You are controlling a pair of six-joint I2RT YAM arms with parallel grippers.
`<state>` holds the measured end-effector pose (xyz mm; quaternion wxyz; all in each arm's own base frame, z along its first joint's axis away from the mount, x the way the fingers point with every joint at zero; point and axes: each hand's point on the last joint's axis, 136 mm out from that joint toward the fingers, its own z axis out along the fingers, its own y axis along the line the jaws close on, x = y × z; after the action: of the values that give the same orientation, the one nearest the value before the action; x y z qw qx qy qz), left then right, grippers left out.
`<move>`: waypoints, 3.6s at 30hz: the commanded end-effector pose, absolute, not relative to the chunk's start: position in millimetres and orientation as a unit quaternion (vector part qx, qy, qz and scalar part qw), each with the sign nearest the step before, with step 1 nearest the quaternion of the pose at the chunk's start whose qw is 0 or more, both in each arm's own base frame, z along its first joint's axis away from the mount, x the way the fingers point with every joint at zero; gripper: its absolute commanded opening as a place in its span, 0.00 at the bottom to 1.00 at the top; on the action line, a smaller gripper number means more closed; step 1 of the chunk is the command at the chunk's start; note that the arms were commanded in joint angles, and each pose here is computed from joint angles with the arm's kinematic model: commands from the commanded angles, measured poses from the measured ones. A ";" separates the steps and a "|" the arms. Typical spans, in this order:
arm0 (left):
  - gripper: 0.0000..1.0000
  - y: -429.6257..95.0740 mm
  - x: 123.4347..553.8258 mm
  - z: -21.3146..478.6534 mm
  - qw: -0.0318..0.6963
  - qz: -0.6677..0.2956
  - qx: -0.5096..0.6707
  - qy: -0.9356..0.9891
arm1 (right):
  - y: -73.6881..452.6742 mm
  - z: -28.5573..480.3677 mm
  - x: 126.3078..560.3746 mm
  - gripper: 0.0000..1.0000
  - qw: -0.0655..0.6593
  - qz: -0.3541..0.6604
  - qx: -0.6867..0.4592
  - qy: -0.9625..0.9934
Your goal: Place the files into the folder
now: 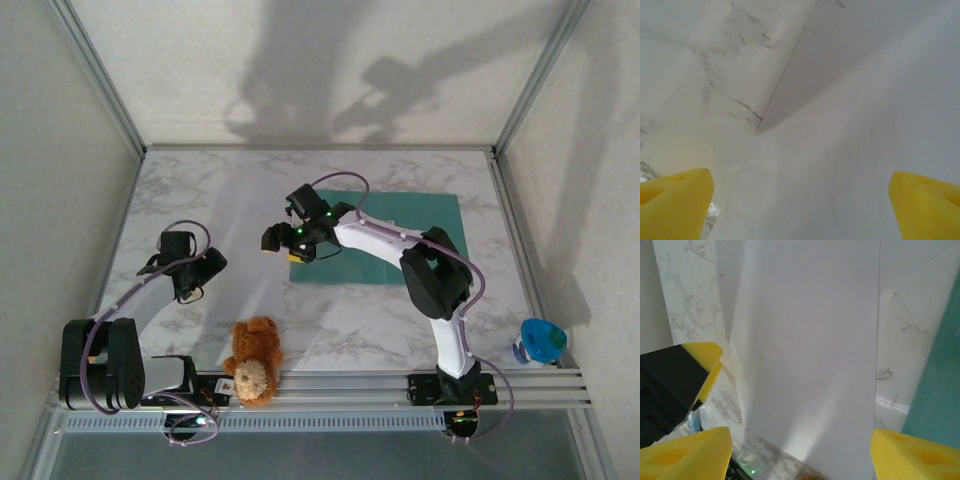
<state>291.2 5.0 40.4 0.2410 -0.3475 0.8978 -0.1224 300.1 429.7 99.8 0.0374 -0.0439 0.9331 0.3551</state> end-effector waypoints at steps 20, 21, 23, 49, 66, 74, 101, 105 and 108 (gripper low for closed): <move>0.91 2.2 292.1 32.1 0.244 -0.141 -0.355 0.891 | 455.3 56.9 302.4 0.61 0.005 0.313 -0.027 0.949; 0.90 1.4 292.1 31.6 0.243 -0.144 -0.355 0.891 | 454.8 55.5 302.7 0.61 0.005 0.313 -0.026 0.949; 0.88 -1.2 292.0 30.1 0.239 -0.150 -0.353 0.892 | 453.9 51.7 302.6 0.61 0.005 0.309 -0.025 0.951; 0.85 -6.5 289.1 24.6 0.224 -0.161 -0.351 0.895 | 457.0 20.4 292.2 0.55 -0.008 0.295 -0.018 0.955; 0.87 -10.9 289.4 26.1 0.225 -0.176 -0.352 0.891 | 464.4 3.2 279.9 0.55 -0.019 0.290 -0.019 0.957; 0.87 -13.0 289.8 27.3 0.225 -0.182 -0.351 0.891 | 466.5 0.5 276.5 0.55 -0.022 0.296 -0.014 0.955; 0.83 -28.6 290.8 41.5 0.228 -0.238 -0.357 0.874 | 471.2 2.6 274.2 0.55 -0.028 0.324 -0.002 0.946; 0.80 -28.8 291.0 43.2 0.230 -0.240 -0.356 0.873 | 473.2 3.9 273.5 0.55 -0.030 0.328 -0.003 0.944; 0.78 -30.4 290.7 43.4 0.229 -0.245 -0.355 0.873 | 474.7 6.1 273.6 0.55 -0.030 0.332 -0.004 0.943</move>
<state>291.7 -27.1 40.8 0.2263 -0.3565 0.8765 -0.2313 292.8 483.7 34.3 0.0010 -0.0119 0.9312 0.3643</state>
